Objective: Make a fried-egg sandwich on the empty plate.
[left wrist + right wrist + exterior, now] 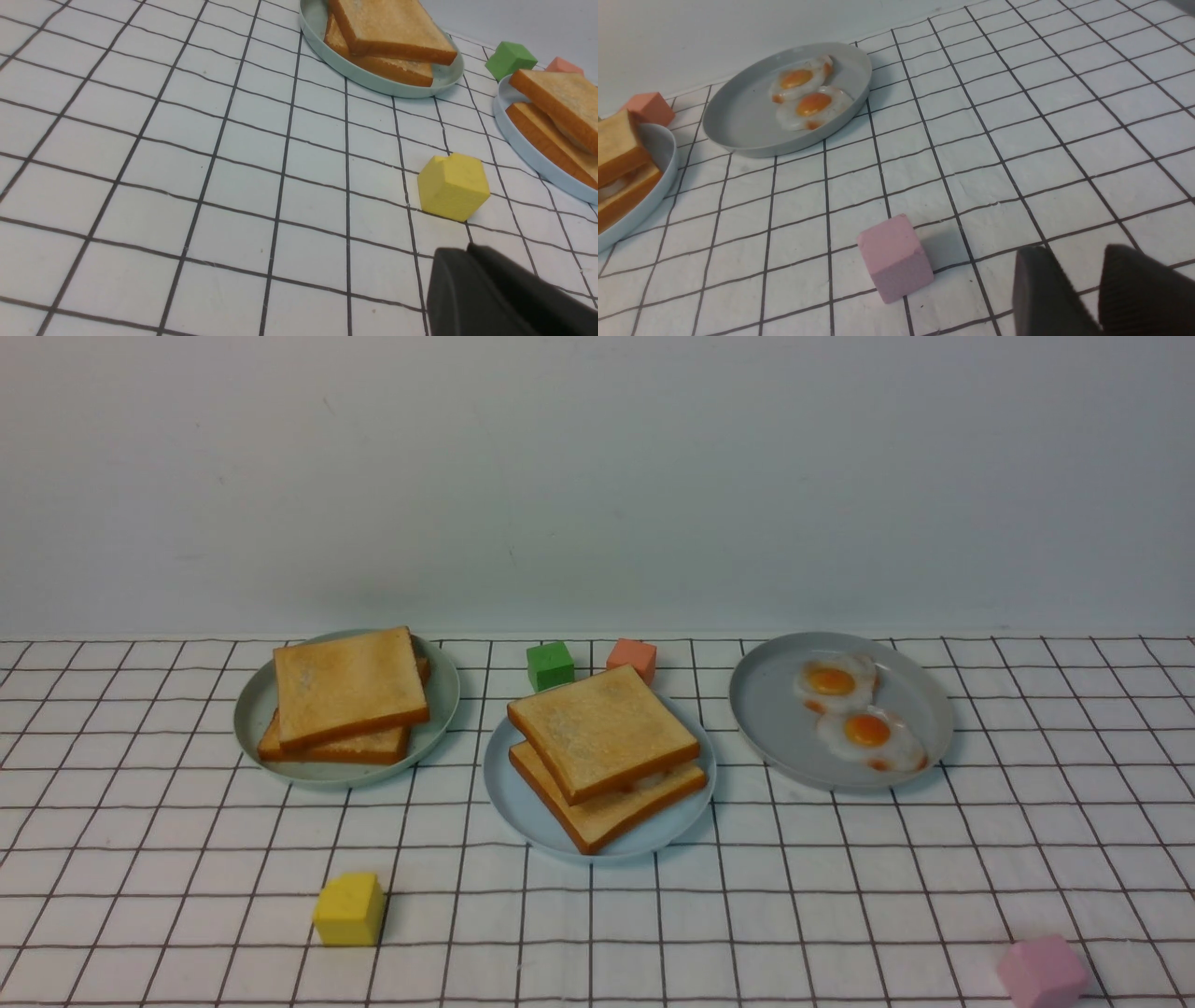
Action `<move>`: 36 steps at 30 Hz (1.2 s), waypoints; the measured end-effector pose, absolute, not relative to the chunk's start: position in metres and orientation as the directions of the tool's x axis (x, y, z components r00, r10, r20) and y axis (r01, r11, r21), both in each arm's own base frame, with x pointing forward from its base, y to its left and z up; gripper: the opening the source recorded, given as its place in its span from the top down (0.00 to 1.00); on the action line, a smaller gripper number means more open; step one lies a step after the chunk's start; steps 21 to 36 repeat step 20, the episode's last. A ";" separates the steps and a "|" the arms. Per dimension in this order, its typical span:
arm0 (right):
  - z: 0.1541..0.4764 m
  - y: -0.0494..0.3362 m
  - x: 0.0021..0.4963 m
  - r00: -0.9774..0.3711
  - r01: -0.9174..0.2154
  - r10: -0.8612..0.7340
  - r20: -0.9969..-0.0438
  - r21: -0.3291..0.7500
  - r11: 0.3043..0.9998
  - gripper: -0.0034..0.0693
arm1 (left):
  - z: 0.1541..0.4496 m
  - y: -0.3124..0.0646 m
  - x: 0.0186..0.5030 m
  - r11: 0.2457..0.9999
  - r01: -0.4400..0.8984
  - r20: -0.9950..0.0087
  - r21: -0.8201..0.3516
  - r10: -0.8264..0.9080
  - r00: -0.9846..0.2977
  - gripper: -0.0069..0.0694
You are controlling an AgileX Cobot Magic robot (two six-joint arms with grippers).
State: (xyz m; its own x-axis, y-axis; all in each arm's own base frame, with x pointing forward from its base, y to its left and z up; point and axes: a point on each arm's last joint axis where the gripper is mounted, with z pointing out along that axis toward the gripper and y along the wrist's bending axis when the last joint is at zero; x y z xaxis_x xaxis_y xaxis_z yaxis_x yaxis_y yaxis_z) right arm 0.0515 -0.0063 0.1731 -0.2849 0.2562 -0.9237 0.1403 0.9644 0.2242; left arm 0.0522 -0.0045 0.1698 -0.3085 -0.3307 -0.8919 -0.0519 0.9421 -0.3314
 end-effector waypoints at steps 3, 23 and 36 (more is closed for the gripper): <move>0.173 -0.006 0.051 -0.285 0.140 0.256 -0.924 0.224 0.964 0.64 | 0.170 -0.004 0.052 0.942 -0.052 -0.892 -0.331 -0.331 -0.308 0.87; 0.173 -0.006 0.051 -0.285 0.140 0.256 -0.924 0.224 0.964 0.63 | 0.170 -0.004 0.052 0.942 -0.052 -0.892 -0.331 -0.331 -0.308 0.86; 0.173 -0.006 0.051 -0.285 0.140 0.256 -0.924 0.224 0.964 0.63 | 0.170 -0.004 0.052 0.942 -0.052 -0.892 -0.331 -0.331 -0.308 0.86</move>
